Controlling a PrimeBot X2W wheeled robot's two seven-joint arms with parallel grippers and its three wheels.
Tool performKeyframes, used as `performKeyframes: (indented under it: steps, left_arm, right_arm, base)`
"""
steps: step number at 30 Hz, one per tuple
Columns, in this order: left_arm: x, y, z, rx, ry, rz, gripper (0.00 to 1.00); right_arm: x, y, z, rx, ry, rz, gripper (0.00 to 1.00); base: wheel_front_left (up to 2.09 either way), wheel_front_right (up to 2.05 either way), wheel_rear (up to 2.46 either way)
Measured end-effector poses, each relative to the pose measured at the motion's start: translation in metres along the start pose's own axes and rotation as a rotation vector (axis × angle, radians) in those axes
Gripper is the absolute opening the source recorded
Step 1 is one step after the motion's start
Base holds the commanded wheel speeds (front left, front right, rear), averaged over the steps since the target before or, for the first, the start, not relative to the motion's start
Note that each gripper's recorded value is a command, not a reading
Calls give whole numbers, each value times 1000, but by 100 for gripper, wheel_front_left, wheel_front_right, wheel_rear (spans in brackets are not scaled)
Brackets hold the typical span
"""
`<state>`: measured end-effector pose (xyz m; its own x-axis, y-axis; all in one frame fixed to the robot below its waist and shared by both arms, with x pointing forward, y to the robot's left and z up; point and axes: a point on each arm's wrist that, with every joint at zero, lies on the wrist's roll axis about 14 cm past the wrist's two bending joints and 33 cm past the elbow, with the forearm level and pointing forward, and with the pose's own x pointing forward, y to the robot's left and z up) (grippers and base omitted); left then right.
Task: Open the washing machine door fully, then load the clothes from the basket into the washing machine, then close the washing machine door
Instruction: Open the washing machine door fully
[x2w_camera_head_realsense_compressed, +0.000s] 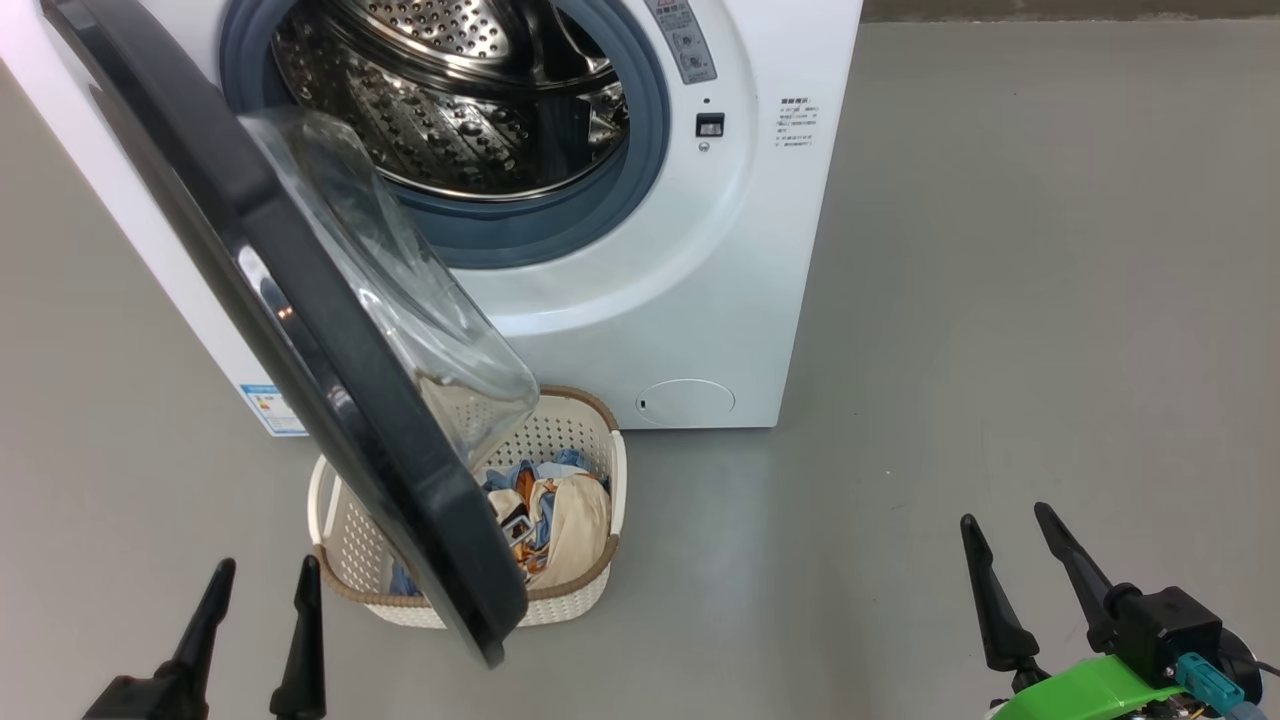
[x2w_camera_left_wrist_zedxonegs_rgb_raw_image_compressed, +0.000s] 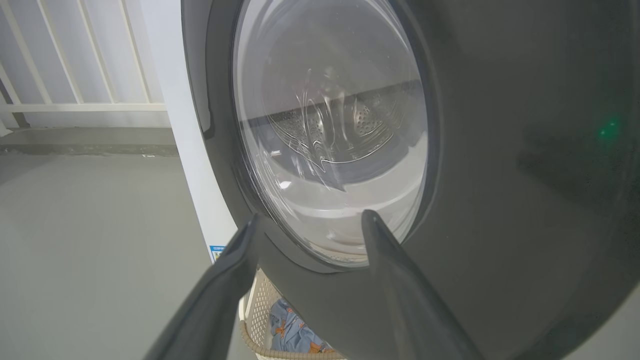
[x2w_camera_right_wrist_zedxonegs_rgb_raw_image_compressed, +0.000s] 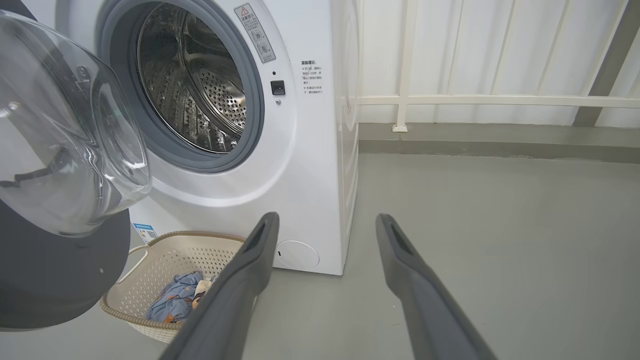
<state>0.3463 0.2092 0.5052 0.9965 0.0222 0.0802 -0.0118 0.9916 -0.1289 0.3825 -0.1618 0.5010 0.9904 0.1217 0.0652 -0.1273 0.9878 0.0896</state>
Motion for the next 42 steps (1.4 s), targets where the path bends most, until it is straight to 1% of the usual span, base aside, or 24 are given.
performKeyframes:
  steps: [24, 25, 26, 27, 32, 36, 38, 41, 42]
  left_arm:
    - [1, 0, -2, 5, 7, -1, 100]
    - [1, 0, -2, 5, 7, -1, 63]
    - [1, 0, -2, 5, 7, -1, 20]
    - [1, 0, -2, 4, 7, 0, 0]
    - [1, 0, -1, 2, 4, 2, 0]
    - [4, 9, 16, 7, -53, 31, 0]
    - [8, 12, 33, 13, -105, 39, 0]
    - [17, 12, 70, 26, -223, 36, 0]
    - [22, 10, 101, 35, -318, 27, 0]
  right_arm:
    - [0, 0, -5, -2, 16, 2, 100]
    - [0, 0, -5, -2, 16, 2, 100]
    - [0, 0, -5, -2, 16, 2, 100]
    - [0, 1, -5, -2, 16, 2, 100]
    - [0, 0, -5, -2, 17, 2, 100]
    - [-1, 0, -5, 0, 16, 1, 100]
    - [-1, 0, -5, 0, 15, 1, 100]
    - [0, 1, -5, 0, 15, 2, 100]
    - [0, 0, -4, 0, 14, 0, 100]
  base:
    - [0, 0, 0]
    - [0, 0, 0]
    - [0, 0, 0]
    - [0, 0, 0]
    - [0, 0, 0]
    - [0, 0, 0]
    - [0, 0, 0]
    - [0, 0, 0]
    - [0, 0, 0]
